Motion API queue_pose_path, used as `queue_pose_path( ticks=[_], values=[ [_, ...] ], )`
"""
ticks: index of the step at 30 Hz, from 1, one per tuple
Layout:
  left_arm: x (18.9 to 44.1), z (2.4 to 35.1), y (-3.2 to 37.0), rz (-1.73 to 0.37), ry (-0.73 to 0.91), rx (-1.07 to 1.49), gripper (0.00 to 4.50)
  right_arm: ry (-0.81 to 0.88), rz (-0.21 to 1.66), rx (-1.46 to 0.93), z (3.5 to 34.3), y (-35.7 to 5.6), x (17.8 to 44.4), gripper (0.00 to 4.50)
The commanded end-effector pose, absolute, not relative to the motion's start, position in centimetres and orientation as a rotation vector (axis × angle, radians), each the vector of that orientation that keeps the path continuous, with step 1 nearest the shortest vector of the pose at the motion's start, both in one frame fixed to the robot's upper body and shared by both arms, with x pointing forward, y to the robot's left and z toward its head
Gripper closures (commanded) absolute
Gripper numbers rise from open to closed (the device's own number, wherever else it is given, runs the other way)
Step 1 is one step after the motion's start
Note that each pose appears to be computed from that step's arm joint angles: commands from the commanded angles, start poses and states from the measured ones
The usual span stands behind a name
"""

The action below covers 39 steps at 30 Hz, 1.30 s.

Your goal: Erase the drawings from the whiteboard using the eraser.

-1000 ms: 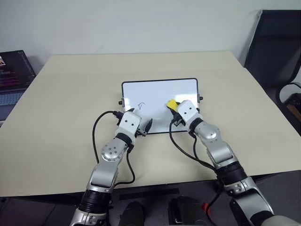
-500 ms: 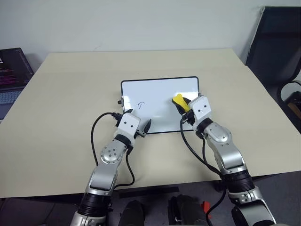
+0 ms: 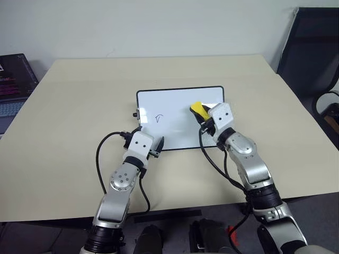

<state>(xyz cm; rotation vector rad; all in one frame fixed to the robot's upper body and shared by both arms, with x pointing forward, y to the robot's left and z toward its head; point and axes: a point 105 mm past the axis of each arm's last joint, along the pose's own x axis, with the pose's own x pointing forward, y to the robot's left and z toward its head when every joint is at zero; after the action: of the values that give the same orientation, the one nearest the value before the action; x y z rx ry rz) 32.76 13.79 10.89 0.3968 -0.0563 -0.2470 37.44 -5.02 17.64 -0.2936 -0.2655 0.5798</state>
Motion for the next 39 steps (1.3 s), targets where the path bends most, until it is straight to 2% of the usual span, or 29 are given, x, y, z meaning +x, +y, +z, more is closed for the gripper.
queue_pose_path(
  ticks=[1,15,23,25,32,39],
  values=[
    [32.8,12.9,14.0,-0.222,-0.131,0.414,0.0,-0.359,0.62,-0.294,19.7,-3.0,37.3,3.38],
    [33.4,13.3,14.2,-0.225,-0.133,0.428,0.0,-0.332,0.761,-0.34,18.3,3.7,37.6,3.38],
    [33.4,13.3,14.2,-0.229,-0.133,0.43,0.0,-0.292,0.809,-0.37,17.2,5.9,37.9,3.38],
    [33.5,13.3,14.2,-0.229,-0.134,0.43,0.0,-0.259,0.803,-0.339,16.9,6.1,38.1,3.38],
    [33.3,13.2,14.1,-0.227,-0.133,0.426,0.0,-0.208,0.829,-0.478,15.8,6.6,38.3,3.38],
    [33.1,13.1,13.8,-0.237,-0.132,0.422,0.0,-0.13,0.795,-0.587,13.8,3.1,38.1,3.38]
  ],
)
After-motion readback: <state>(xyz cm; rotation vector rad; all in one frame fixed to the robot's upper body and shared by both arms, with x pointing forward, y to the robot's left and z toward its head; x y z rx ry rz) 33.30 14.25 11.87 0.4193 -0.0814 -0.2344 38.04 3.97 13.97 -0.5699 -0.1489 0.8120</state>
